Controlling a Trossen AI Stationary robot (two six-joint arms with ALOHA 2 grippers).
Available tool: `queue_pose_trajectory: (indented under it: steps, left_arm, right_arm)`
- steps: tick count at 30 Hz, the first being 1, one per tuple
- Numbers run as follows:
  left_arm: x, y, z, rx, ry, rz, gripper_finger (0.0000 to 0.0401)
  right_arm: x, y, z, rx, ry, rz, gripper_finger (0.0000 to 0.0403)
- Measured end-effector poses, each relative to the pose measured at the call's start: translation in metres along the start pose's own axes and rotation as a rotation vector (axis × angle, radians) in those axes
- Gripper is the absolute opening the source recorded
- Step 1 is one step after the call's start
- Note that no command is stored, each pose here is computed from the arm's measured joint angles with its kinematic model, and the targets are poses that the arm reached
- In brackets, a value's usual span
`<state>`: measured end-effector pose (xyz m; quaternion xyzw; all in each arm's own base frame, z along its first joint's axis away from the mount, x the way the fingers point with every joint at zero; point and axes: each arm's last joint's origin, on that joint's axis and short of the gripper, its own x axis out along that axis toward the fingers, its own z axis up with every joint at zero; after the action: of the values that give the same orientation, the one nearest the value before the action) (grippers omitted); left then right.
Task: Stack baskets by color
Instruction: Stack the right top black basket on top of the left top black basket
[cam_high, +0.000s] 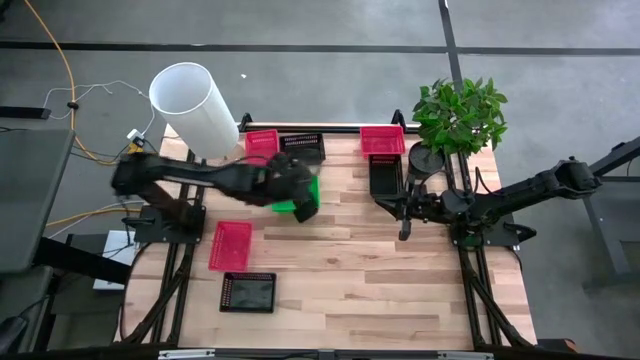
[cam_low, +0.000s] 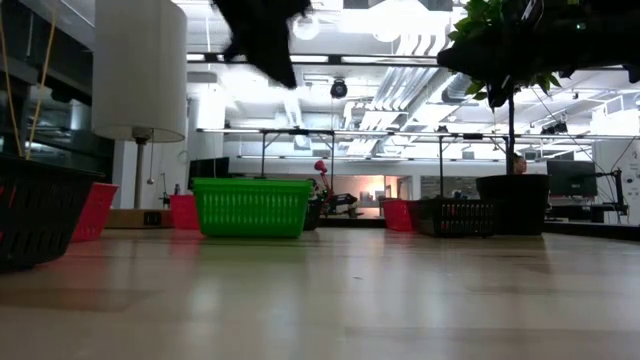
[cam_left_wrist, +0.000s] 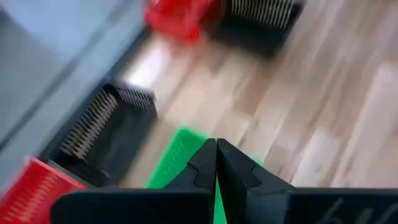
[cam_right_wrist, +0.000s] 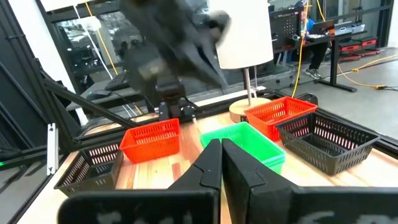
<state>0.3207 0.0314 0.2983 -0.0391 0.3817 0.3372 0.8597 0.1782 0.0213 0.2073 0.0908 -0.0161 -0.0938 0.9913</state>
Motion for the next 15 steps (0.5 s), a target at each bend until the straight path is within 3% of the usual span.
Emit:
queue_pose_trajectory:
  steps: [3, 7, 10, 15]
  left_arm:
    - [-0.042, 0.004, -0.004, -0.003, -0.184, -0.019, 0.0]
    - [-0.078, 0.007, -0.033, 0.001, -0.393, -0.059, 0.0]
    - [-0.089, 0.007, -0.061, -0.021, -0.534, -0.11, 0.0]
    - [-0.075, 0.012, -0.116, -0.067, -0.692, -0.183, 0.0]
  right_arm:
    - [0.0, 0.0, -0.001, -0.006, 0.008, -0.002, 0.0]
    - [0.0, 0.0, -0.001, -0.006, 0.008, -0.002, 0.0]
    - [0.0, 0.0, -0.001, -0.006, 0.008, -0.001, 0.0]
    - [0.0, 0.0, -0.001, -0.024, 0.014, -0.002, 0.0]
